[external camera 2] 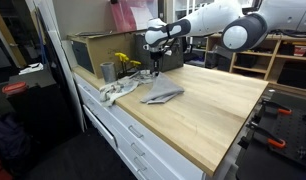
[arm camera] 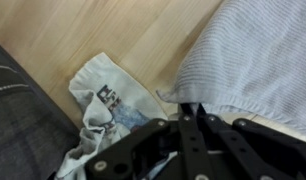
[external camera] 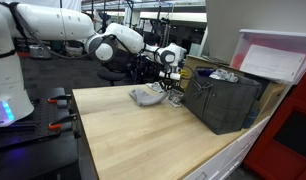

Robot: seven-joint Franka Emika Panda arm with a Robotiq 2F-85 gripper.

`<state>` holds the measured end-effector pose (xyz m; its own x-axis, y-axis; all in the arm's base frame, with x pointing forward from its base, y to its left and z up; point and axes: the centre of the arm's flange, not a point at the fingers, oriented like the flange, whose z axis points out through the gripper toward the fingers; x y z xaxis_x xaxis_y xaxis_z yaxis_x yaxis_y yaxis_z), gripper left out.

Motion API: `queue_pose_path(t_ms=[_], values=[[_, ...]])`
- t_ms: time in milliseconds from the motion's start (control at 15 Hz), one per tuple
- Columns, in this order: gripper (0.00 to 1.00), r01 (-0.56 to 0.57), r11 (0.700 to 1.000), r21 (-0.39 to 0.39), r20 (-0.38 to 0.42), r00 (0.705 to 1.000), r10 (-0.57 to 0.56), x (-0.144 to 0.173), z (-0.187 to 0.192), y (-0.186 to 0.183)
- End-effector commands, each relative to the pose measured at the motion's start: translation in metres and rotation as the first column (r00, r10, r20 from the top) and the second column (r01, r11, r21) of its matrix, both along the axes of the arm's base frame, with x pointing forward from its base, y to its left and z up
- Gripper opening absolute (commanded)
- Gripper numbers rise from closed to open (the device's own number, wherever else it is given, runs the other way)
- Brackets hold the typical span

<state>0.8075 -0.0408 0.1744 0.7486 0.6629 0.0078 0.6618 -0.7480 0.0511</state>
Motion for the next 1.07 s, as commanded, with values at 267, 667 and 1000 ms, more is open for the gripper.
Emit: queue_pose_path(t_ms=[267, 667, 1000], values=[[0.01, 0.001, 0.975, -0.222, 0.017, 1.0, 0.002, -0.016, 0.013, 0.073], [0.01, 0.005, 0.924, -0.383, 0.048, 0.999, 0.015, -0.025, 0.011, 0.114], [0.01, -0.123, 0.941, -0.315, -0.007, 0.992, 0.127, -0.037, 0.005, 0.154]])
